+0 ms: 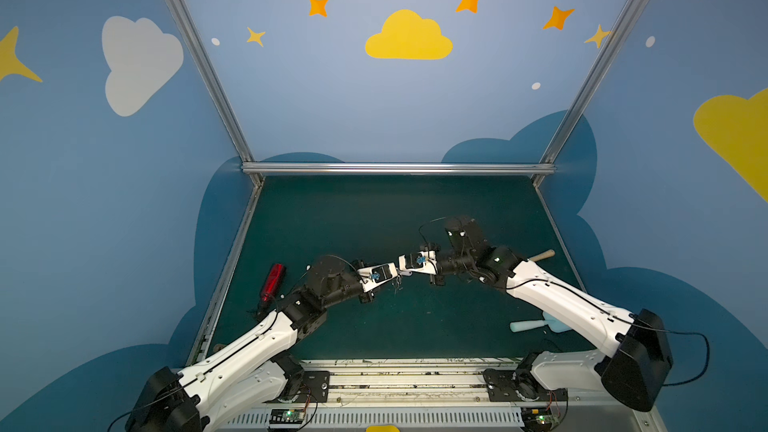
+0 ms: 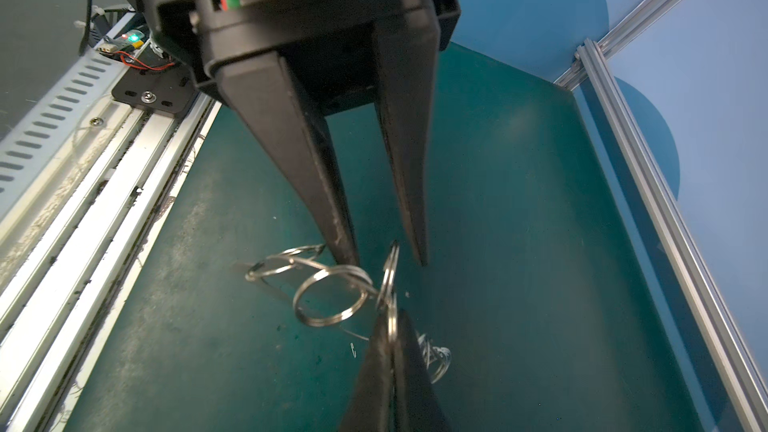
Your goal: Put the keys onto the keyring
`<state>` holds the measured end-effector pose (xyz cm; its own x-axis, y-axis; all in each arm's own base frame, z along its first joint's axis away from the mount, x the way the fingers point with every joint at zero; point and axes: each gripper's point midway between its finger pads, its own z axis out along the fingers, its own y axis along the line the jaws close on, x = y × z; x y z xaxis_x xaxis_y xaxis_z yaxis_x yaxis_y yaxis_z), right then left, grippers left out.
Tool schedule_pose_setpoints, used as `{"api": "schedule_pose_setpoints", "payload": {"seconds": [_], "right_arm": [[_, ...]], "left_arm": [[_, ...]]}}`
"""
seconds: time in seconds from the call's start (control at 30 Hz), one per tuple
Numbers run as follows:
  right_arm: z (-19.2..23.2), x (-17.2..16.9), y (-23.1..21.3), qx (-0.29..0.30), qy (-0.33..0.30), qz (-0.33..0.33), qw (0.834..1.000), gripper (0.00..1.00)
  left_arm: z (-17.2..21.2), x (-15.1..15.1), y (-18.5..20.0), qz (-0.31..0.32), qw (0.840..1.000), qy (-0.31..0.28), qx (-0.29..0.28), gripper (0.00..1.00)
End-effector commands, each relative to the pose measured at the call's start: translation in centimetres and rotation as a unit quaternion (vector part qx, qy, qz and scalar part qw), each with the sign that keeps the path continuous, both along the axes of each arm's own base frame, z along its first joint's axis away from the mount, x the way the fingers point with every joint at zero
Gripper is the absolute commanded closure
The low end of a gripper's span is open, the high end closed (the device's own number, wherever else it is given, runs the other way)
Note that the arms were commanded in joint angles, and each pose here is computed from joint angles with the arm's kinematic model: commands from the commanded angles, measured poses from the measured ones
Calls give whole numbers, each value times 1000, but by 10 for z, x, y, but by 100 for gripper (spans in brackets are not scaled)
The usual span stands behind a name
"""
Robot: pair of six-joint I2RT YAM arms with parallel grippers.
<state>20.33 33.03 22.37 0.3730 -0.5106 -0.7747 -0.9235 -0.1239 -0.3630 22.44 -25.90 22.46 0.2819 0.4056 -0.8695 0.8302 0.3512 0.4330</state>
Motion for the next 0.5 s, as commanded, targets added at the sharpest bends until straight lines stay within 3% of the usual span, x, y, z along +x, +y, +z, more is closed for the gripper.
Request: {"api": "schedule_pose_setpoints", "payload": {"seconds": [0.0,0.47], "right_arm": [[14,-4,-2,13,-1,8,1000,100],[14,-8,-8,14,1,14,1000,100]], "left_arm": [[17,-5,-1,-5,1000,-9,-17,73],[13,-8,-15,-22,1000,0,1,76]]}}
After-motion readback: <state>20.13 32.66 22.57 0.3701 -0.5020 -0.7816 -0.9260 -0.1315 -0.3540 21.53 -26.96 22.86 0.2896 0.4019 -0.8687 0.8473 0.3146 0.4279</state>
